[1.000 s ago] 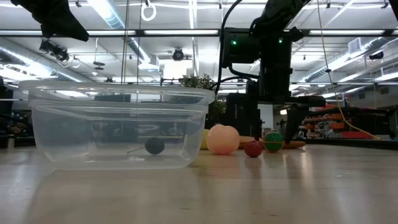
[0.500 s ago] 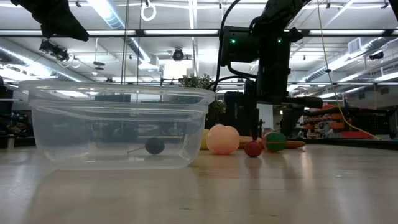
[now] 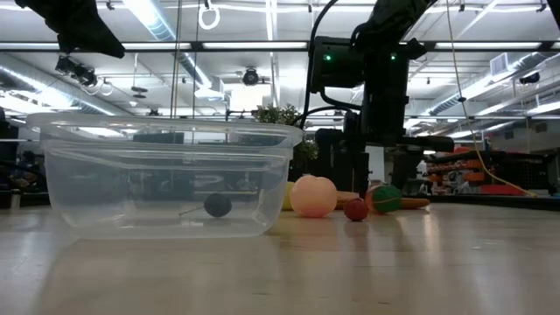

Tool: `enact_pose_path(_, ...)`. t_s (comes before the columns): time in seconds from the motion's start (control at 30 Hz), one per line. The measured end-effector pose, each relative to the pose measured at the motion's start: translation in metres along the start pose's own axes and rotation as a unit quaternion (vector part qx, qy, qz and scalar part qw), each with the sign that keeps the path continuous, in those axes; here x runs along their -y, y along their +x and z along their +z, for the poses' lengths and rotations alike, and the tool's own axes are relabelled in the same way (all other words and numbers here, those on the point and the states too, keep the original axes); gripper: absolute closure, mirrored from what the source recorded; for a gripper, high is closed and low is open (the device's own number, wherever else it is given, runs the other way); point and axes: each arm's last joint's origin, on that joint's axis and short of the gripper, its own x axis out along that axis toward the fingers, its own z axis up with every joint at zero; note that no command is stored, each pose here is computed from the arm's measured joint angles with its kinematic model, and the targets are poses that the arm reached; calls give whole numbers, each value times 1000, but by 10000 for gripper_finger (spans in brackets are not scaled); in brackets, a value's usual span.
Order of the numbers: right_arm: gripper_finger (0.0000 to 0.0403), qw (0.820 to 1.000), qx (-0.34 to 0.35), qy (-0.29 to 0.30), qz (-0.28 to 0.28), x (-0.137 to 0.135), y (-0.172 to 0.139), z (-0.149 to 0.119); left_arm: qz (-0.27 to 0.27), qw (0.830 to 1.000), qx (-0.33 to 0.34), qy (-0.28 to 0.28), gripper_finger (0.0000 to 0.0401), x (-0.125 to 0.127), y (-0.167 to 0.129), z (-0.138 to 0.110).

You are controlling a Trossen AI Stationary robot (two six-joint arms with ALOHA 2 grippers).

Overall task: Pick and placing Produce into tupperware
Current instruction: Put the carrot into the transparent bin

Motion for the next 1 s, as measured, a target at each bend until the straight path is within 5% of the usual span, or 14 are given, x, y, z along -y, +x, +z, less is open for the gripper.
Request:
enact_pose_path(0.6,262,999,-16,-37,35,-12,-18,1,0,1000,0,0,315,0,0,0)
enact_pose_path(1.0,264,981,-11,-115,158,-49,-84,-18,0,1000,2,-1,308,0,0,0)
